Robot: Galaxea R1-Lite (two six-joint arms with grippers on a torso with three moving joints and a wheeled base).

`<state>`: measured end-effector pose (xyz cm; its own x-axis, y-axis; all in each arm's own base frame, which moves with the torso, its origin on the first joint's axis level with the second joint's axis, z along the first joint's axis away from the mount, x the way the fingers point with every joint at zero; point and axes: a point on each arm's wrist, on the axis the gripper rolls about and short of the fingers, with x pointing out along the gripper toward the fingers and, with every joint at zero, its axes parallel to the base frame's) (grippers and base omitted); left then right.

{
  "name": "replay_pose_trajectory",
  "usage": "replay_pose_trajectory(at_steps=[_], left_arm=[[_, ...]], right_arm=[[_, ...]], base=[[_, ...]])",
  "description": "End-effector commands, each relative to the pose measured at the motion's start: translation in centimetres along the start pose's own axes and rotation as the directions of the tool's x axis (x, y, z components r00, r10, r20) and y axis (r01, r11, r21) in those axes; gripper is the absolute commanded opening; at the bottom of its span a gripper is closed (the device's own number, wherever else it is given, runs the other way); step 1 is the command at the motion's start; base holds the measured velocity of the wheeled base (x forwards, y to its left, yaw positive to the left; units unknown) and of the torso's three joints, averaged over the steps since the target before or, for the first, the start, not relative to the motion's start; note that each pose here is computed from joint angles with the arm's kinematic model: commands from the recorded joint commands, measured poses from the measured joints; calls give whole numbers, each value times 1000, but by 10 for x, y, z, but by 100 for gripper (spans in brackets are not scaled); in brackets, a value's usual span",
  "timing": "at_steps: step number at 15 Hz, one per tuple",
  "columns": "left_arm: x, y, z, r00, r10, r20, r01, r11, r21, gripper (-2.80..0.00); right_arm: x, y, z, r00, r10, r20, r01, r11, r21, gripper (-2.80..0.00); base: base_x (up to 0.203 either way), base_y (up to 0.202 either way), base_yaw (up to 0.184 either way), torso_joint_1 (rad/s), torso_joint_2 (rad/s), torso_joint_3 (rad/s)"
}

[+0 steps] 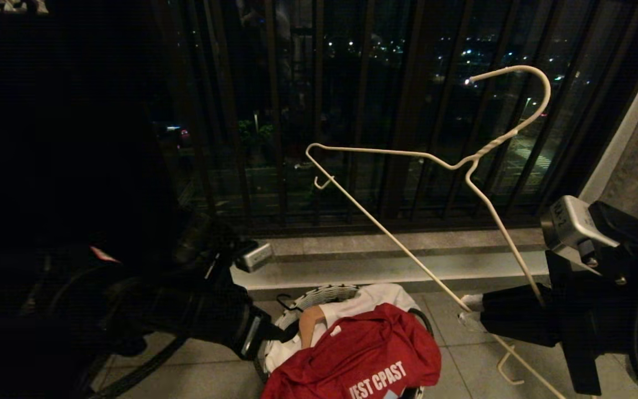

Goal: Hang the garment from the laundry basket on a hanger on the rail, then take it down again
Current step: Pick up clothes from the basket

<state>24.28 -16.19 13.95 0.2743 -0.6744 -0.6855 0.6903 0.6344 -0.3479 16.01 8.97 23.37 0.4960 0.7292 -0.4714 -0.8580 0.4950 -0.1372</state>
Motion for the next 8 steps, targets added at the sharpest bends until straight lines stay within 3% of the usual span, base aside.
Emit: replay_pose_trajectory(at_steps=[1,8], left_arm=[[33,8,-6,996,-12,-93,9,1000,-24,-280],[30,1,-9,995,-24,-96,23,1000,-4,-280]], right_arm=[[1,-1,0,1000,0,2,0,1000,-3,-280],[1,-1,-1,1000,-4,0,4,1000,-1,-280]], base=[[0,0,0,0,0,0],[0,0,0,0,0,0]])
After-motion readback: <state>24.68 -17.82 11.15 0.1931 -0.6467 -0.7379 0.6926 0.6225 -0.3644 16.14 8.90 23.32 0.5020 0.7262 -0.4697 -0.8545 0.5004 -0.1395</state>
